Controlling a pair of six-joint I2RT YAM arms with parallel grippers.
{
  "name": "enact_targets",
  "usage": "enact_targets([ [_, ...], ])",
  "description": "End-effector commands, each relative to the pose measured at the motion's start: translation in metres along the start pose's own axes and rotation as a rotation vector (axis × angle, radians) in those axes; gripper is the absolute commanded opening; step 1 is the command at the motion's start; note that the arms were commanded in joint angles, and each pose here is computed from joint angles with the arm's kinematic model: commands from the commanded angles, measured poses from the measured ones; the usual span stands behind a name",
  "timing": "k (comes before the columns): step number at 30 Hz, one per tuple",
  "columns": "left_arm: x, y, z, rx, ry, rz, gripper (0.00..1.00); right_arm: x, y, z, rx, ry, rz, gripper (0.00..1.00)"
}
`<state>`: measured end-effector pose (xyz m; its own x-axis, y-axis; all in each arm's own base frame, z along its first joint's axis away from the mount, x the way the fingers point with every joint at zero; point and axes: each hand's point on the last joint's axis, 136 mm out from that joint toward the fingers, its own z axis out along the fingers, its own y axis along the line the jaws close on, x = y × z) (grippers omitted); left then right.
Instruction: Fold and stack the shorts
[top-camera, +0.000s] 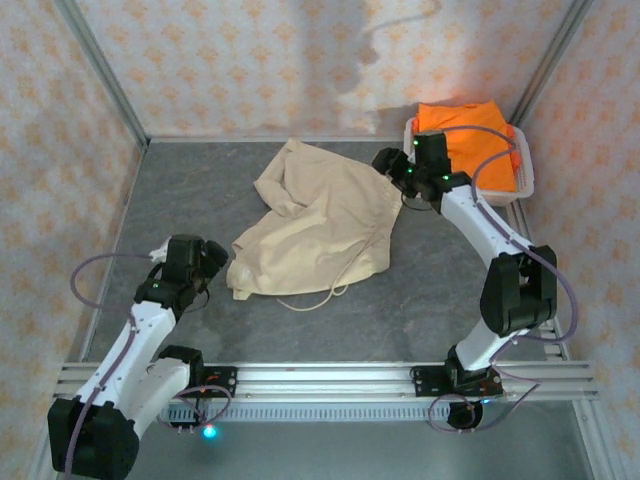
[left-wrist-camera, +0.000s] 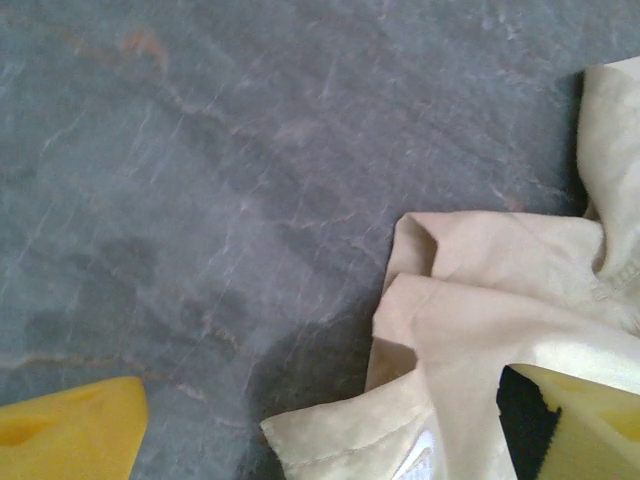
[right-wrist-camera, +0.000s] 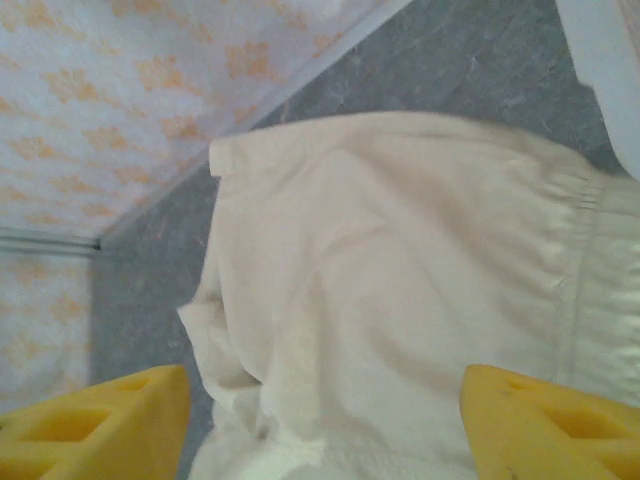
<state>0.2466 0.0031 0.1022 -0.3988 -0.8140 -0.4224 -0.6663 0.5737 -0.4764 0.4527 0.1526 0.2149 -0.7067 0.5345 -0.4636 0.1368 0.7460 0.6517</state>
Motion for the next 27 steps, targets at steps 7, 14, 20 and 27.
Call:
enact_targets([
  [7, 0.054, 0.008, 0.014, 0.036, 0.176, -0.289, 0.79, 0.053, -0.05, -0.062, 0.075, -0.047, 0.074, 0.68],
  [14, 0.068, -0.008, 0.023, 0.037, 0.251, -0.302, 0.66, 0.084, -0.082, -0.081, 0.083, -0.071, 0.145, 0.62],
  [20, 0.077, -0.013, 0.036, 0.026, 0.293, -0.316, 0.54, 0.105, -0.095, -0.081, 0.076, -0.032, 0.192, 0.61],
  [27, 0.066, -0.024, 0.043, 0.027, 0.258, -0.254, 0.29, 0.14, -0.114, -0.078, 0.061, 0.041, 0.32, 0.6],
])
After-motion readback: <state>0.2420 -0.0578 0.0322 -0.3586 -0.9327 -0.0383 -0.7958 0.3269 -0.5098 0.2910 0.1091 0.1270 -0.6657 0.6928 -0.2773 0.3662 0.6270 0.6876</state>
